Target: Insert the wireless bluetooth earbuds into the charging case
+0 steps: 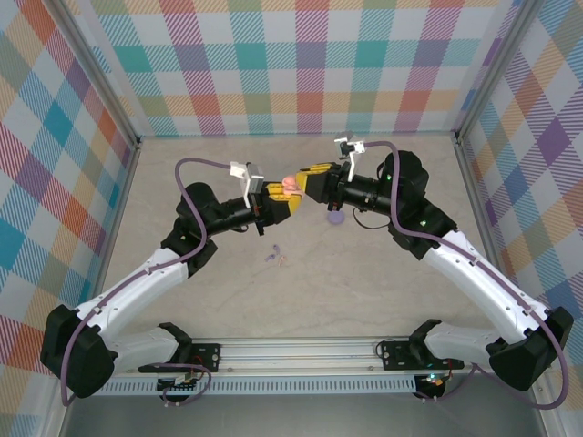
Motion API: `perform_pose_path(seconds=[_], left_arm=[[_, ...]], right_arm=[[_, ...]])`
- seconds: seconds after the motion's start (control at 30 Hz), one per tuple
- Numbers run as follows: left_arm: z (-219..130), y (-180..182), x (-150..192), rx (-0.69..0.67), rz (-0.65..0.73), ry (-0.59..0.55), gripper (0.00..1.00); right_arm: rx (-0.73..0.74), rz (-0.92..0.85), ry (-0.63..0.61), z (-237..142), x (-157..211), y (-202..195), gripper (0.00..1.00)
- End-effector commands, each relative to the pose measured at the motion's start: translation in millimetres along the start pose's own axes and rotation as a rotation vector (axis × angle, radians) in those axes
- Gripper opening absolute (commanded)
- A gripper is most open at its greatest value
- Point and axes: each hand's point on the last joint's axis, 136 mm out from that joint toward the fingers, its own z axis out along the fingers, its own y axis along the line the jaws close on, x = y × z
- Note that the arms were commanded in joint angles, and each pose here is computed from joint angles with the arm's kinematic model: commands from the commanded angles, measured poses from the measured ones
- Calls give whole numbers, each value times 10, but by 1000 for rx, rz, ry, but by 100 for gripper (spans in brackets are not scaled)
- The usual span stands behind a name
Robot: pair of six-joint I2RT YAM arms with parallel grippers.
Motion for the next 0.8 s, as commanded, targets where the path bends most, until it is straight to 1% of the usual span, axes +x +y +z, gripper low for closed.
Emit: perform_pose_path(seconds=[0.0,0.77], left_arm=[[11,-125,-302,25,47,-77,20],[-11,-149,-347,23,44,-89,20]], right_arm=[[-5,-29,-5,22,10,16,20],[25,-28,24,39,91,-51,20]])
